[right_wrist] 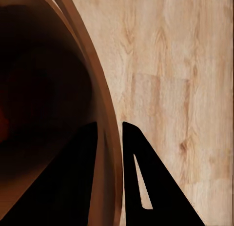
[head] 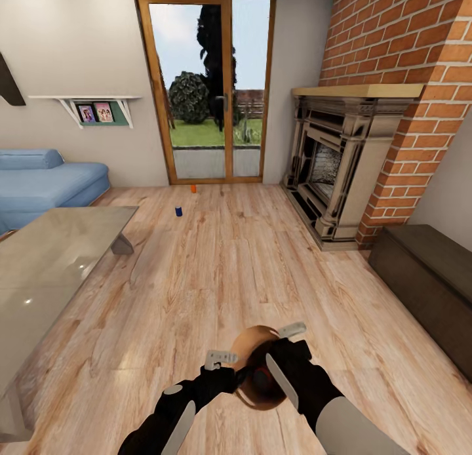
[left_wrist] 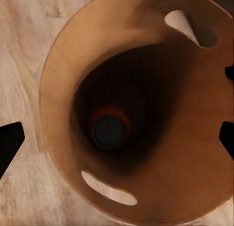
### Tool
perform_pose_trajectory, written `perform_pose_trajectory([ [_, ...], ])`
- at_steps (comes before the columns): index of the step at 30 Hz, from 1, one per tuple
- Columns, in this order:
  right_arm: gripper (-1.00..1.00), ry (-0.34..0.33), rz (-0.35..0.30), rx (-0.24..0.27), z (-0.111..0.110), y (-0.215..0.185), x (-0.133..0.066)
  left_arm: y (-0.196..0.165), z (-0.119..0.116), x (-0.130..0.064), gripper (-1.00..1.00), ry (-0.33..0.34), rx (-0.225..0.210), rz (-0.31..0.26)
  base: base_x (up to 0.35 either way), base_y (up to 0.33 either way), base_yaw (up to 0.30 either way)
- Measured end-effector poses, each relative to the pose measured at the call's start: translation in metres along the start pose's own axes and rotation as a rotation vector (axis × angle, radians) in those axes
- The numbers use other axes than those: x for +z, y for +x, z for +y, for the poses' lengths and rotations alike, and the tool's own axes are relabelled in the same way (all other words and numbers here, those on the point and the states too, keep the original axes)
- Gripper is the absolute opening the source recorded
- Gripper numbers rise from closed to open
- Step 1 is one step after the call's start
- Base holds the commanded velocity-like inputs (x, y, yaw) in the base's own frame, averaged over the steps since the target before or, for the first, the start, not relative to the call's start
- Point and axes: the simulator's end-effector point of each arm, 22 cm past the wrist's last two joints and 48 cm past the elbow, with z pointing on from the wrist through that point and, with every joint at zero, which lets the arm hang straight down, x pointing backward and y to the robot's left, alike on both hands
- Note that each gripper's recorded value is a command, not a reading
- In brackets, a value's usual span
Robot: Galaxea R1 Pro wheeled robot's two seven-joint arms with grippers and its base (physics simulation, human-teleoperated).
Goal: Put the three can of soda from the living room inside the tash can in the kitchen.
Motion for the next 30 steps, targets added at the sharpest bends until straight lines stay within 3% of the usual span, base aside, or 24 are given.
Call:
perform_pose_trajectory([
  [13, -1.0, 0.067, 0.003, 0.007, -0.041, 0.0, 0.013, 0.0, 0.002, -0.001, 1.0, -0.001, 0.001, -0.001, 0.0, 0.0, 0.0],
  [18, -1.0, 0.09, 0.023, 0.051, -0.065, 0.003, 0.02, 0.0, 0.004, -0.001, 1.0, -0.003, -0.001, 0.0, 0.0, 0.0, 0.0],
  [21, -1.0, 0.067, 0.035, 0.113, -0.069, 0.004, 0.024, 0.0, 0.005, -0.002, 1.0, -0.005, -0.005, 0.001, 0.0, 0.0, 0.0],
  [25, -1.0, 0.092, 0.045, 0.12, -0.088, 0.005, 0.028, 0.001, 0.006, -0.002, 1.0, -0.006, -0.007, 0.006, 0.0, 0.0, 0.0],
  [27, -1.0, 0.059, 0.047, 0.154, -0.089, 0.004, 0.031, 0.002, 0.006, -0.002, 1.0, -0.005, -0.009, 0.009, 0.0, 0.0, 0.0],
  [30, -1.0, 0.037, 0.046, 0.166, -0.096, 0.0, 0.034, 0.004, 0.007, -0.002, 1.0, -0.005, -0.012, 0.013, 0.0, 0.0, 0.0],
])
